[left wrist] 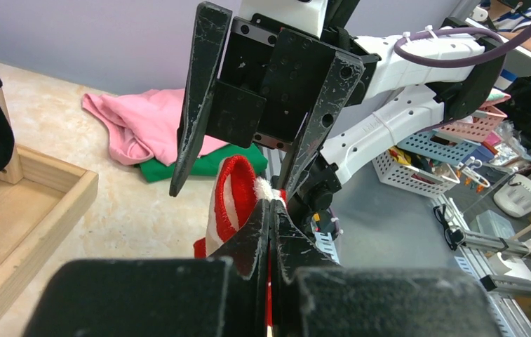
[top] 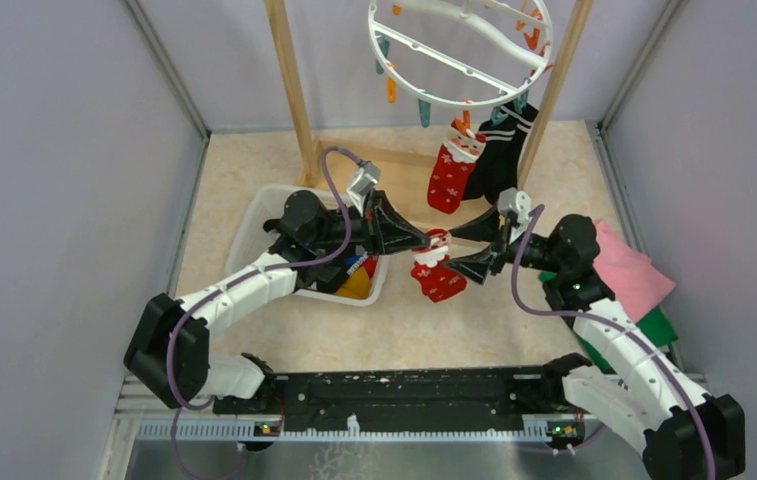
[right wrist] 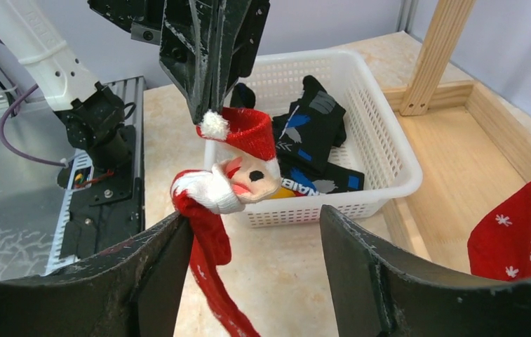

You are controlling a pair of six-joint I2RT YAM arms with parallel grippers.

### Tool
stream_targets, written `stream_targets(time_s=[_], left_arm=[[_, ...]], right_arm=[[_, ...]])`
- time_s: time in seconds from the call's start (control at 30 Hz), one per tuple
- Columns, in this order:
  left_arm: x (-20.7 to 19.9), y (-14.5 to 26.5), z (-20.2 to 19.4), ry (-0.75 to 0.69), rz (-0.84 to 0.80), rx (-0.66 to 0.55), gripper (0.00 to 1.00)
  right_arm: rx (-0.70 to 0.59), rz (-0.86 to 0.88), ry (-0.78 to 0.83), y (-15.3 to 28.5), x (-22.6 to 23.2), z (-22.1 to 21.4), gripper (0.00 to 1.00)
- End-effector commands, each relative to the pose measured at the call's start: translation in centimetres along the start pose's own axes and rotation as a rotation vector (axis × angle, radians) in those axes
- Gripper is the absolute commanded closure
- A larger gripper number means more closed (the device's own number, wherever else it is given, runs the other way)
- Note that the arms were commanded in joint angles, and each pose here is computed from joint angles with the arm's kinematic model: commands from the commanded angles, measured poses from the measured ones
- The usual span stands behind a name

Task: Clip the socks to the hanger
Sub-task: Pick up the sock from the bin.

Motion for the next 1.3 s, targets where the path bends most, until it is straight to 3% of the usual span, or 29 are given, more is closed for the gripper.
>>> stream_targets(time_s=[0.0, 0.2, 0.3, 0.33, 0.87, 1.0, 1.1, 1.27], left_arm=[[-1.1, 0.2, 2.9, -0.087, -0.03, -0.049, 1.0], [-1.3, 0.4, 3.2, -0.085, -0.033, -0.052, 1.0], [-1.4, 0.5, 3.4, -0.091, -0.031, -0.046, 1.0], [-1.4, 0.6, 3.4, -0.093, -0.03, -0.043, 1.0], [-2.1, 0.6, 3.9, -0.099, -0.059, -0.017, 1.0], [-1.9, 0.5, 3.9, -0.096, -0.059, -0.017, 1.0], [-1.9, 0.4, 4.1, -0.098, -0.06, -0.022, 1.0], [-1.7, 0.5, 3.9, -0.092, -0.048, -0.025, 1.0]], right_arm=[[-0.032, 0.014, 0.032, -0.1, 0.3, 1.9, 0.34], [-0.018, 0.009, 0.044, 0.0, 0.4, 2.1, 0.19], [0.001, -0.001, 0.06, 0.2, 0.4, 2.0, 0.03], [0.005, -0.002, 0.066, 0.2, 0.4, 2.0, 0.02], [-0.054, 0.044, 0.079, -1.1, 0.3, 4.4, 0.03], [-0.057, 0.09, 0.079, -2.2, 1.0, 5.2, 0.13], [-0.05, 0.116, 0.081, -2.5, 1.2, 5.2, 0.28], [-0.051, 0.144, 0.102, -2.6, 1.7, 5.3, 0.81]])
Point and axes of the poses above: each gripper's point midway between its finger pads, its own y axis back along the fingers, its own x axis along the line the jaws close on, z = x × y, the point moved 2 cm from there along y, back along the fingers, and after that the axes turned 10 degrees about -y, right-handed, at the moved point
